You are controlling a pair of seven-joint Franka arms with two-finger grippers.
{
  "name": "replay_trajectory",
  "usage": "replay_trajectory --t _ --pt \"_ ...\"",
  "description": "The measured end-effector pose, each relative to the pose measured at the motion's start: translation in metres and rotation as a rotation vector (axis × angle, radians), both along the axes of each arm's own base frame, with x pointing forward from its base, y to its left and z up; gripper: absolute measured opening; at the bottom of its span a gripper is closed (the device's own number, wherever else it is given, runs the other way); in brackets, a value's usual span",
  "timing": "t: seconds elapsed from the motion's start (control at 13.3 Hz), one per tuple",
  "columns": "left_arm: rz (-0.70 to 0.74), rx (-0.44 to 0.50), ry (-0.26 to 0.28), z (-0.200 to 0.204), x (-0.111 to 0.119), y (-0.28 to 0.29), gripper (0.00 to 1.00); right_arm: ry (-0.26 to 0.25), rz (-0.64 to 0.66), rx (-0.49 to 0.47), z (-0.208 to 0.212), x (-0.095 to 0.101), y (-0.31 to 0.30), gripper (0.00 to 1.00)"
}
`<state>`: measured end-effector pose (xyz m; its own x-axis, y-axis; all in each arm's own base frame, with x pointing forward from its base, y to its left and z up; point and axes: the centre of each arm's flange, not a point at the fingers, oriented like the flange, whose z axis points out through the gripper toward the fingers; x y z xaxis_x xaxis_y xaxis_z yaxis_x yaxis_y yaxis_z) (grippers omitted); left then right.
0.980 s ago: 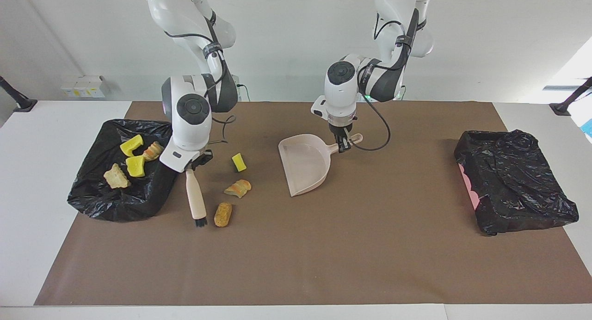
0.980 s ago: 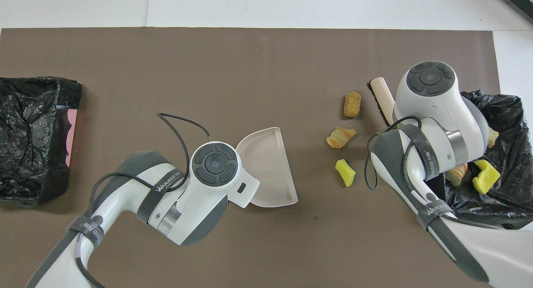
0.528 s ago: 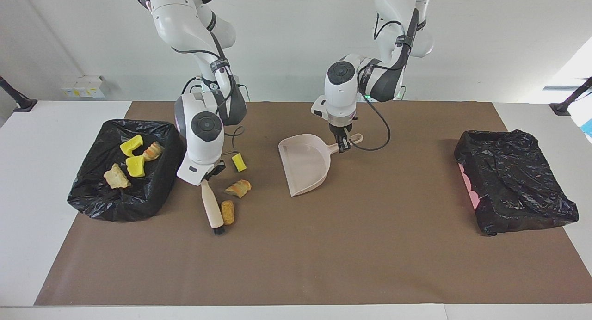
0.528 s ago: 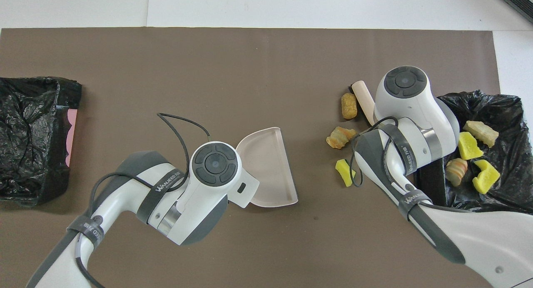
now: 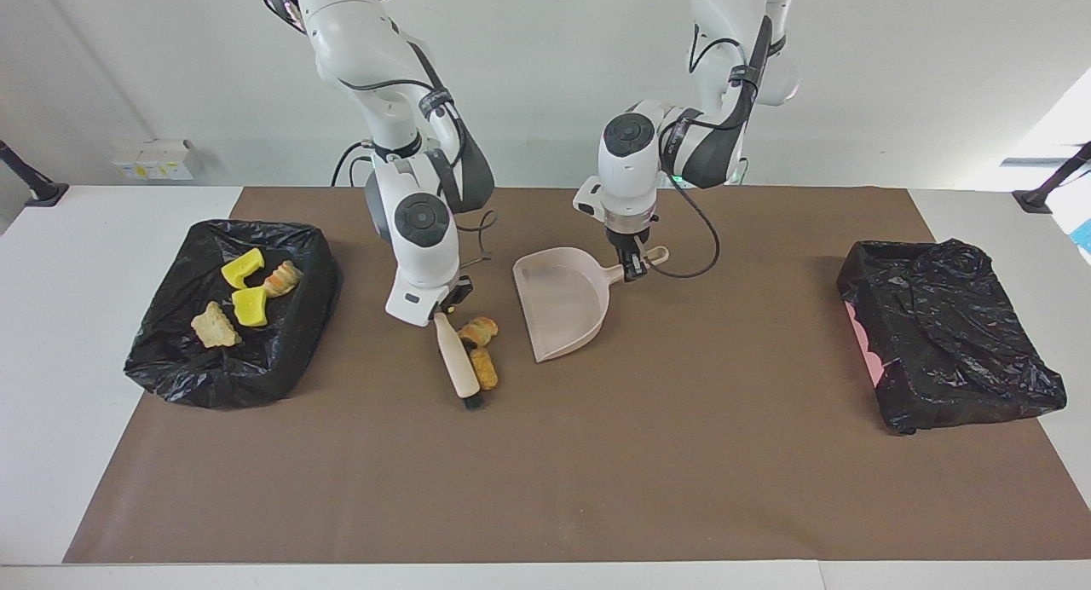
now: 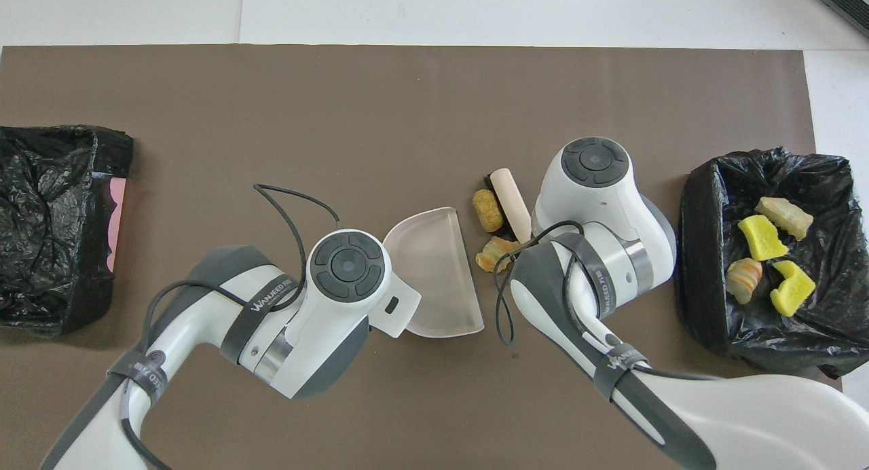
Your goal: Sweep and dump trash in bin
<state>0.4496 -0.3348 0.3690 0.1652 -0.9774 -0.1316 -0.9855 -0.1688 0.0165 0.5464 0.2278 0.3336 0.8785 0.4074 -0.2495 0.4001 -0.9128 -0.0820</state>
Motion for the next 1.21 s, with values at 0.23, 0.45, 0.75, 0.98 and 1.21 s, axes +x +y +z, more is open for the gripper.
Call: replay_trajectory --t 0.23,0.45,0.75,0.98,1.21 --pt "0.032 0.001 -0.001 -0.001 0.001 0.002 0.31 0.043 -0.004 0.095 0.007 -0.019 0.034 0.25" --pt "0.049 0.002 -0.002 -0.003 0.0 0.002 0.31 0.073 -0.066 0.159 0.021 -0.035 0.063 0.25" --pt "0.053 -0.002 -0.008 -0.003 0.0 0.003 0.31 0.091 -0.127 0.13 0.042 -0.034 0.045 0.25" --pt "0.045 -0.003 -0.008 -0.003 0.0 0.003 0.31 0.122 -0.228 0.093 0.073 -0.022 -0.025 0.25" --pt "0.018 -0.009 -0.011 -0.002 0.002 0.003 0.31 0.14 -0.316 -0.009 0.102 -0.022 -0.107 0.25"
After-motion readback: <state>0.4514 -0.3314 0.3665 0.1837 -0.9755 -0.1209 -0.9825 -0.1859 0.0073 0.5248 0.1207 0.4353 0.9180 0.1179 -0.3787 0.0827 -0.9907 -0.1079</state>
